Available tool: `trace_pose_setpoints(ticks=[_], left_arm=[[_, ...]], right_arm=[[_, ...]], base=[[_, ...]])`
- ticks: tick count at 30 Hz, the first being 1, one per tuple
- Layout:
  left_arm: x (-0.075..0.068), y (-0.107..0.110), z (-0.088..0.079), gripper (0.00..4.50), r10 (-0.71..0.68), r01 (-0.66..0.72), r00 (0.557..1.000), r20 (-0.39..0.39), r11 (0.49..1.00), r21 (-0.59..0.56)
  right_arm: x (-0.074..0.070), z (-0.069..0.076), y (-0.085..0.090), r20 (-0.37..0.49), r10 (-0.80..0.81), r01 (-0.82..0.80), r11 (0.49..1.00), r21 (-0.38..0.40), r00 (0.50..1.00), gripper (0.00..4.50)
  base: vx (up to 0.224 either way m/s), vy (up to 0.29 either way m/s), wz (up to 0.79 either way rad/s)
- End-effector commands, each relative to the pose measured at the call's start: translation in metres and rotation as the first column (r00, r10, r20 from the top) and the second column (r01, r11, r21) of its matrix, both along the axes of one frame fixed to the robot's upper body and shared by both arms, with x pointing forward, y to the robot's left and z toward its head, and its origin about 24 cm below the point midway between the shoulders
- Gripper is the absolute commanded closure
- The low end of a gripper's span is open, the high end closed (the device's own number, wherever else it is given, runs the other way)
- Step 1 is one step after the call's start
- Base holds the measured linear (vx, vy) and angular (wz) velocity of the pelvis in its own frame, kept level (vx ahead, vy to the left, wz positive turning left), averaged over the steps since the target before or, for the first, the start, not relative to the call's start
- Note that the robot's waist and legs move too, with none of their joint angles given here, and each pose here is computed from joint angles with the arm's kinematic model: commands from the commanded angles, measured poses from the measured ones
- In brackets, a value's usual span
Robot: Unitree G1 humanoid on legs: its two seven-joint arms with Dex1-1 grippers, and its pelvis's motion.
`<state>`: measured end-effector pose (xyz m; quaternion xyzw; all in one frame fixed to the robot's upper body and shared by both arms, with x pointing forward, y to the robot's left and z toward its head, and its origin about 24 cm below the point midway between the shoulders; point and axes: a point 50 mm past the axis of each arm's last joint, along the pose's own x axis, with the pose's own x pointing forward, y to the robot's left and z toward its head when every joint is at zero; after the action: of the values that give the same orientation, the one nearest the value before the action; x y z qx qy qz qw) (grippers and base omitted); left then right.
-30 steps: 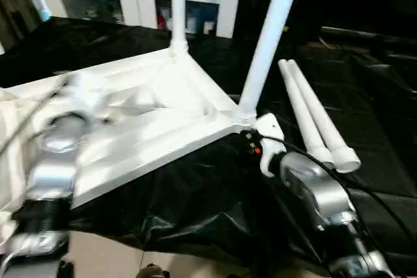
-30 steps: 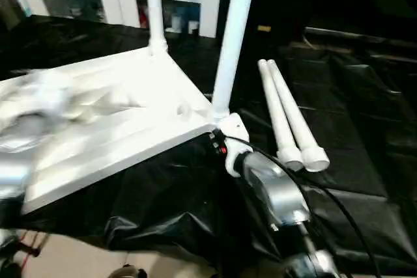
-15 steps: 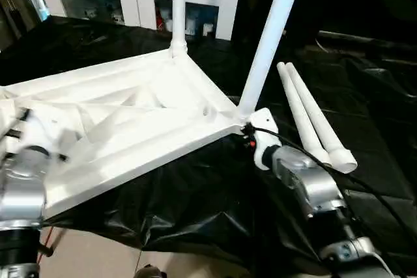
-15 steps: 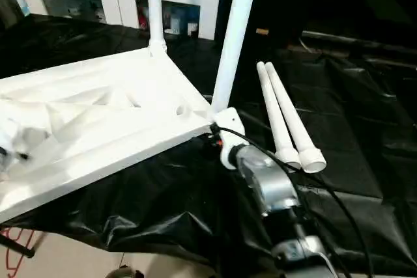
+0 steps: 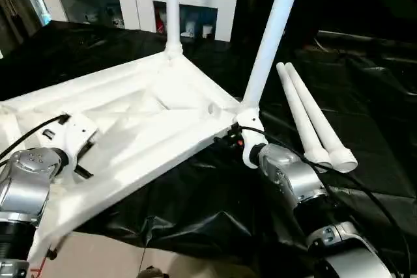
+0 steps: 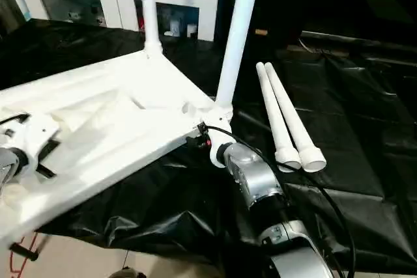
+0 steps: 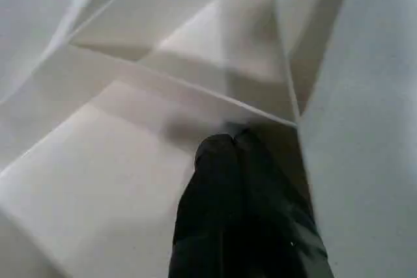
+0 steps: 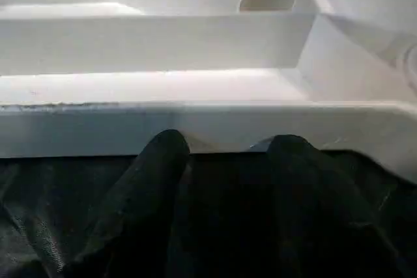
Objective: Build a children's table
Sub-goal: Rotate table base
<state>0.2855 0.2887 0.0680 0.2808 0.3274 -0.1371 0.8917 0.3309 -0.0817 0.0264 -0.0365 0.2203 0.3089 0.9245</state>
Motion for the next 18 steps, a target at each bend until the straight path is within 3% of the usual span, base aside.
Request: trace_pose_setpoints(ticks=[1,3,6,12,13,18], left_arm=[[-0.007,-0.019,-0.018,4.5,-0.111,0.101,0.986,-0.125,0.991,-0.085],[-0.009,-0.029,-0.016,4.5,-0.215,0.196,0.967,-0.136,0.971,-0.135],[-0.019,-0.048,-0.012,4.5,-0.416,0.379,0.896,-0.156,0.899,-0.221],[-0.024,-0.074,-0.008,4.5,-0.569,0.507,0.81,-0.144,0.802,-0.316],[-0.022,-0.086,-0.006,4.5,-0.613,0.545,0.78,-0.126,0.765,-0.344],[-0.004,-0.11,0.002,4.5,-0.662,0.605,0.748,-0.043,0.708,-0.364]], right_arm=[[0.007,0.006,-0.001,0.028,-0.016,0.015,1.0,0.002,0.999,2.45],[0.008,0.005,-0.002,0.025,-0.02,0.02,1.0,0.0,0.999,2.72],[0.008,0.002,-0.003,0.023,-0.018,0.018,1.0,-0.006,1.0,2.86],[0.01,0.001,-0.004,0.023,-0.015,0.015,1.0,-0.007,1.0,3.43],[0.009,0.001,-0.003,0.025,-0.005,0.005,1.0,-0.005,1.0,3.54],[0.008,0.001,-0.001,0.03,0.014,-0.014,1.0,-0.004,0.999,3.98]], base=[[0.0,0.0,0.0],[0.0,0.0,0.0],[0.0,0.0,0.0],[0.0,0.0,0.0],[0.0,0.0,0.0],[0.0,0.0,0.0]])
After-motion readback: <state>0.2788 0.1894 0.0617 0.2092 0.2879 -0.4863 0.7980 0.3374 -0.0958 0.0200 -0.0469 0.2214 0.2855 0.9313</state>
